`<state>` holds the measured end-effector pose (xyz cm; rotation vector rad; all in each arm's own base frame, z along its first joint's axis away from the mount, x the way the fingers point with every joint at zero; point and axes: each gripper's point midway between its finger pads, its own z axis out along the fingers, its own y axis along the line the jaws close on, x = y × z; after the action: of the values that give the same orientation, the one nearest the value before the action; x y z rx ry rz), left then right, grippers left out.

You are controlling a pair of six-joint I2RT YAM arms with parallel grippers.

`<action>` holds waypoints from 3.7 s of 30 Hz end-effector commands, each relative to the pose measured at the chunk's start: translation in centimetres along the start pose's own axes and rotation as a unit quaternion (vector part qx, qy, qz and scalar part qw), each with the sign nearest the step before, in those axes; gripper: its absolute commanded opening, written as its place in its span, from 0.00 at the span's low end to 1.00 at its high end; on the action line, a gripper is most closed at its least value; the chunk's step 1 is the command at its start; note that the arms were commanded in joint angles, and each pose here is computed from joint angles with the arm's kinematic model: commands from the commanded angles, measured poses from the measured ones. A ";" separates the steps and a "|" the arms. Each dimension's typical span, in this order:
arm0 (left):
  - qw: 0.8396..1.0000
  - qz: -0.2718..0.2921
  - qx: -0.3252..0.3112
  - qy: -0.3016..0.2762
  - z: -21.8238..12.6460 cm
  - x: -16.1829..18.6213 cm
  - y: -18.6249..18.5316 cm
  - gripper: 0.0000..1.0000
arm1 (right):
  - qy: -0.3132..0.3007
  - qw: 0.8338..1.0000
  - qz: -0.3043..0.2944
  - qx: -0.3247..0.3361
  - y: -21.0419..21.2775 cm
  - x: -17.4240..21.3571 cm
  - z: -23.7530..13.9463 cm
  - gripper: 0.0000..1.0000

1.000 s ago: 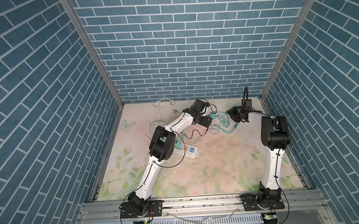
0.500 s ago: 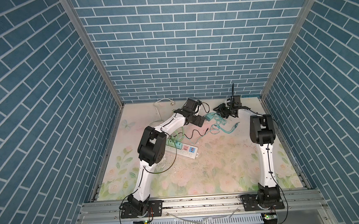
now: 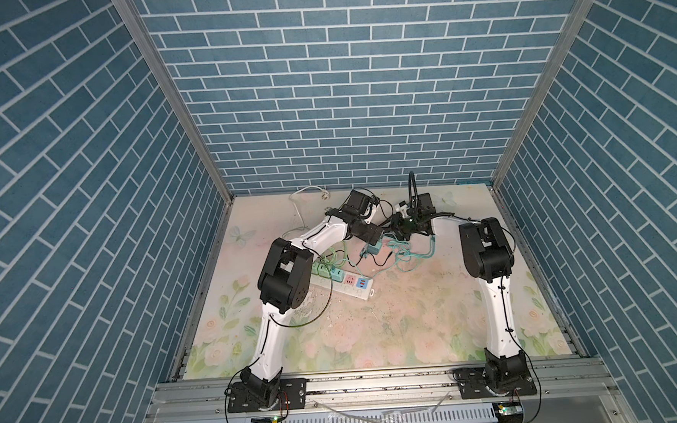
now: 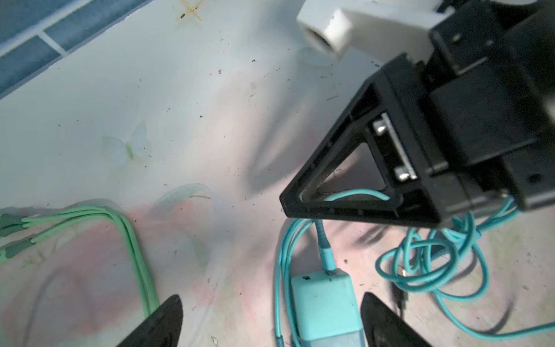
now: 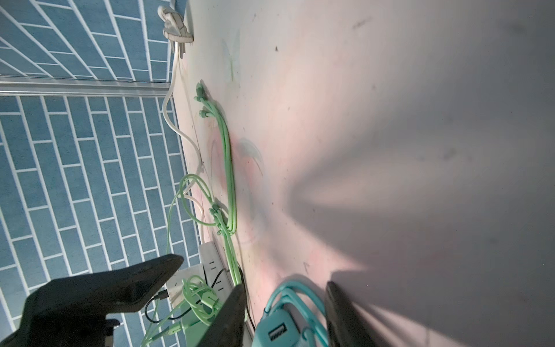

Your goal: Insert the plug

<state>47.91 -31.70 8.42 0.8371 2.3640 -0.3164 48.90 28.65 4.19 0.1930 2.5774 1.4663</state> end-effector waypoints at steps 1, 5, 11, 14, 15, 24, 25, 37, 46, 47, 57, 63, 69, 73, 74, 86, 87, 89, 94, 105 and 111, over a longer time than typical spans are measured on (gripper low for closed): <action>1.000 0.011 0.012 0.019 0.1 0.5 -0.5 0.89 | -0.023 1.000 0.016 0.006 -0.5 -0.3 -1.3 0.45; 0.999 0.012 0.017 0.034 0.1 1.1 -1.1 0.87 | -0.061 0.998 0.018 0.021 -1.1 -1.6 -2.5 0.46; 0.998 0.017 0.028 0.054 0.4 2.2 -3.3 0.84 | -0.088 0.996 0.006 0.013 -0.2 -3.0 -3.5 0.49; 0.997 0.014 0.031 0.064 1.0 2.9 -4.2 0.83 | -0.095 0.995 0.004 0.009 0.1 -3.3 -3.7 0.50; 0.997 0.010 0.033 0.064 1.1 3.0 -4.4 0.82 | -0.099 0.995 0.004 0.011 0.1 -3.3 -3.8 0.51; 0.996 0.003 0.023 0.088 1.7 4.7 -4.9 0.79 | -0.132 0.991 0.000 0.025 -0.3 -3.7 -6.8 0.53; 0.995 0.000 0.018 0.093 1.9 5.1 -4.7 0.79 | -0.134 0.991 0.000 0.026 -0.4 -3.5 -7.2 0.53; 0.994 -0.007 0.012 0.108 3.5 5.9 -4.9 0.72 | -0.149 0.988 -0.012 0.039 -1.0 -1.5 -11.0 0.51; 0.994 -0.011 0.001 0.110 3.9 5.8 -4.8 0.69 | -0.161 0.985 -0.013 0.054 -1.9 0.0 -13.3 0.51; 0.994 -0.012 0.000 0.110 3.9 5.7 -4.7 0.68 | -0.163 0.985 -0.011 0.055 -2.0 0.1 -13.5 0.50; 0.992 -0.011 -0.017 0.126 4.2 6.1 -4.8 0.59 | -0.174 0.983 -0.006 0.057 -2.8 1.3 -15.4 0.50; 0.991 -0.011 -0.037 0.128 3.2 5.8 -4.3 0.45 | -0.178 0.983 -0.003 0.050 -3.3 1.9 -16.3 0.49; 0.993 0.009 -0.059 0.105 1.1 3.5 -4.2 0.39 | -0.167 0.985 -0.014 0.038 -2.6 2.6 -16.5 0.47; 0.986 0.047 -0.109 0.118 -0.5 2.2 -2.6 0.39 | -0.161 0.986 -0.023 0.036 -2.1 3.2 -16.8 0.46; 0.985 0.055 -0.113 0.119 -0.7 1.9 -2.5 0.40 | -0.160 0.986 -0.025 0.034 -2.0 3.3 -16.9 0.46; 0.985 0.053 -0.090 0.137 1.4 2.7 -3.7 0.41 | -0.146 0.988 -0.035 0.025 -1.7 4.2 -16.8 0.46; 0.985 0.051 -0.087 0.140 1.7 3.0 -3.8 0.42 | -0.144 0.989 -0.035 0.025 -1.8 4.2 -16.8 0.46; 0.985 0.046 -0.084 0.147 2.5 3.7 -3.9 0.41 | -0.141 0.989 -0.034 0.024 -1.9 4.3 -16.6 0.46; 0.982 0.038 -0.083 0.168 4.0 5.4 -3.9 0.45 | -0.136 0.990 -0.035 0.024 -1.9 4.4 -16.5 0.46; 0.982 0.034 -0.088 0.161 3.7 4.8 -4.2 0.73 | -0.131 0.990 -0.038 0.020 -1.9 4.4 -16.5 0.46; 0.983 0.042 -0.083 0.158 3.5 4.4 -5.4 0.65 | -0.130 0.991 -0.038 0.019 -1.9 4.5 -16.4 0.46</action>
<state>44.26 -34.44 2.95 0.9330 2.5837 0.0555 41.78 14.77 10.98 0.3023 2.3609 1.2663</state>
